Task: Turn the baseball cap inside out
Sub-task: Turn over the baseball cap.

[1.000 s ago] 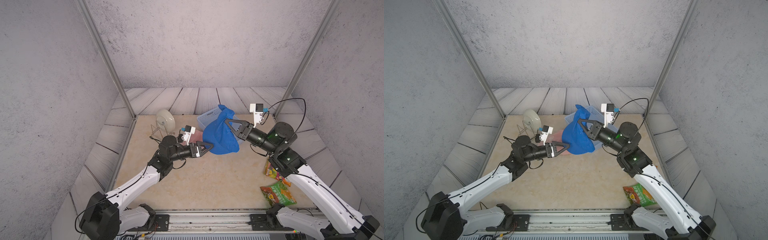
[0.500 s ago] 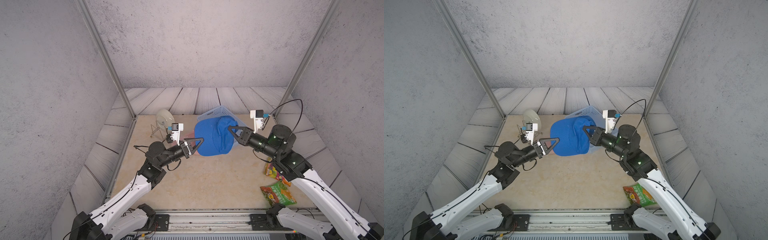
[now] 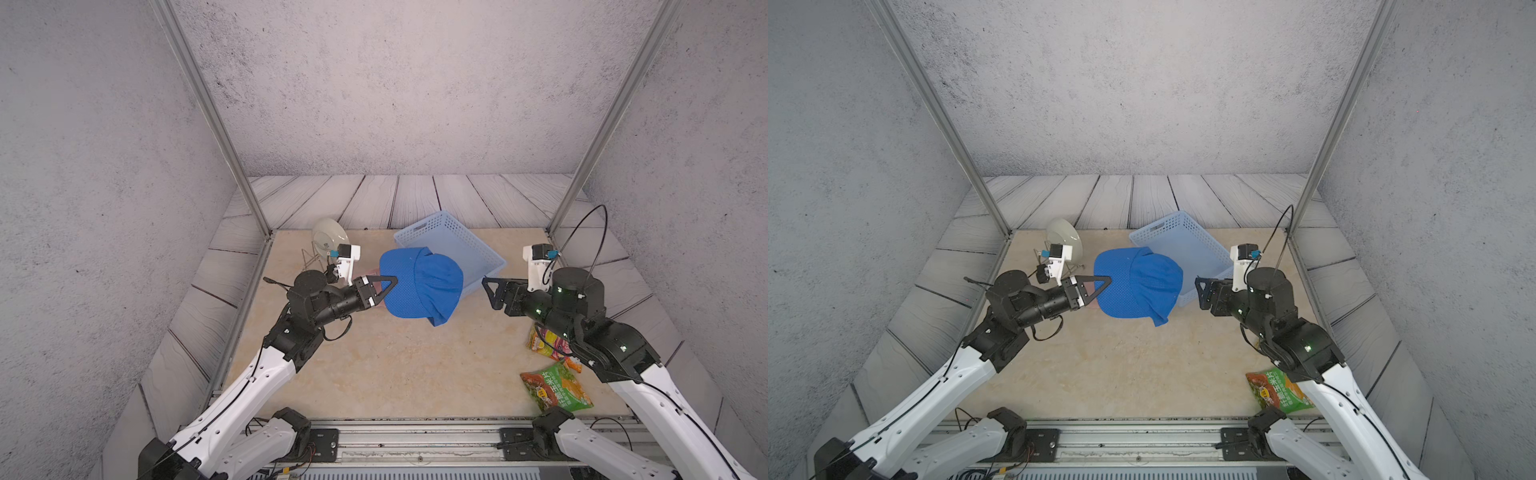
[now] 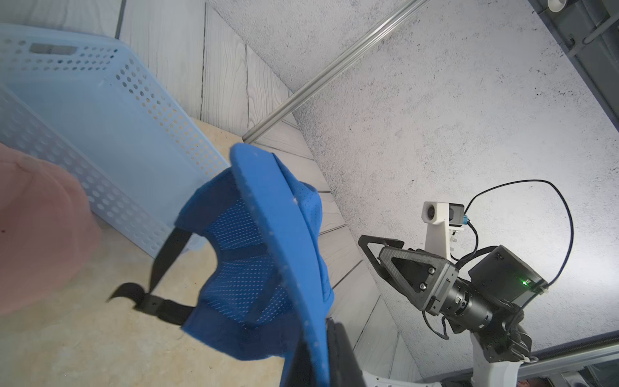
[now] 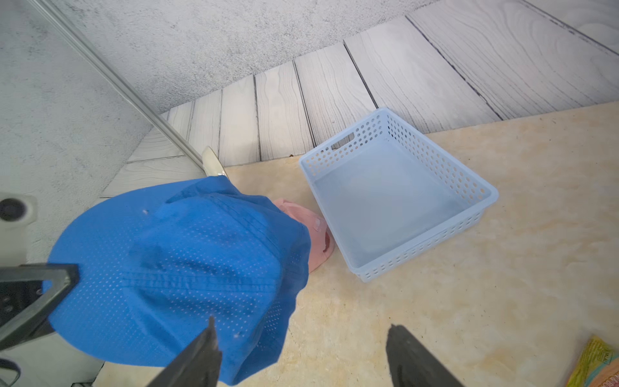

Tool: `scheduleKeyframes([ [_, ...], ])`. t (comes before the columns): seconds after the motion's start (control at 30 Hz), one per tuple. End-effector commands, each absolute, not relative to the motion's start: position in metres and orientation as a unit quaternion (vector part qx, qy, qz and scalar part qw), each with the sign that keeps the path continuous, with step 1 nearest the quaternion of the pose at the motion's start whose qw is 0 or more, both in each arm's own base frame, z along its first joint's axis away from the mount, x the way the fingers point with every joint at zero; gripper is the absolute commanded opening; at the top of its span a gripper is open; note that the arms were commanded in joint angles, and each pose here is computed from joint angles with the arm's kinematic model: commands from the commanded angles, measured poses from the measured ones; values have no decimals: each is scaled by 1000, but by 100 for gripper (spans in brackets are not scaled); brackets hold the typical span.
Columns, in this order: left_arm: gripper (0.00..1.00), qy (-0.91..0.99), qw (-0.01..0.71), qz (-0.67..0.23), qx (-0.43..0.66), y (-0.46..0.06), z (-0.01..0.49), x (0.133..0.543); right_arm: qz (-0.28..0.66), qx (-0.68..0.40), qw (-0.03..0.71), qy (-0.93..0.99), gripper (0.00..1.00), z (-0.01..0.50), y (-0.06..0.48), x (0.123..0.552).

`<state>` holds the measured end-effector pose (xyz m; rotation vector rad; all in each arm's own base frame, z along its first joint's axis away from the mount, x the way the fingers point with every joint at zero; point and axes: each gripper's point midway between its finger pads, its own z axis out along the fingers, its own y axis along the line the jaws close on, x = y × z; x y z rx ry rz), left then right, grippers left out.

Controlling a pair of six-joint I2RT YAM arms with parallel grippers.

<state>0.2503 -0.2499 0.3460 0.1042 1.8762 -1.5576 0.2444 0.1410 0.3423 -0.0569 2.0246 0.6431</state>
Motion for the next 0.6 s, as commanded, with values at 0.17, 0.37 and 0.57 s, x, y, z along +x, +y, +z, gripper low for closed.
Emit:
scheduleKeyframes([
  [0.17, 0, 716, 293, -630, 73, -260, 372, 237, 458, 36, 389, 799, 86, 321, 182, 222],
  [0.37, 0, 702, 279, -651, 82, -263, 385, 234, 569, 103, 359, 733, 88, 322, 195, 227],
  [0.57, 0, 695, 273, -660, 81, -263, 387, 233, 602, 88, 332, 721, 58, 323, 213, 232],
])
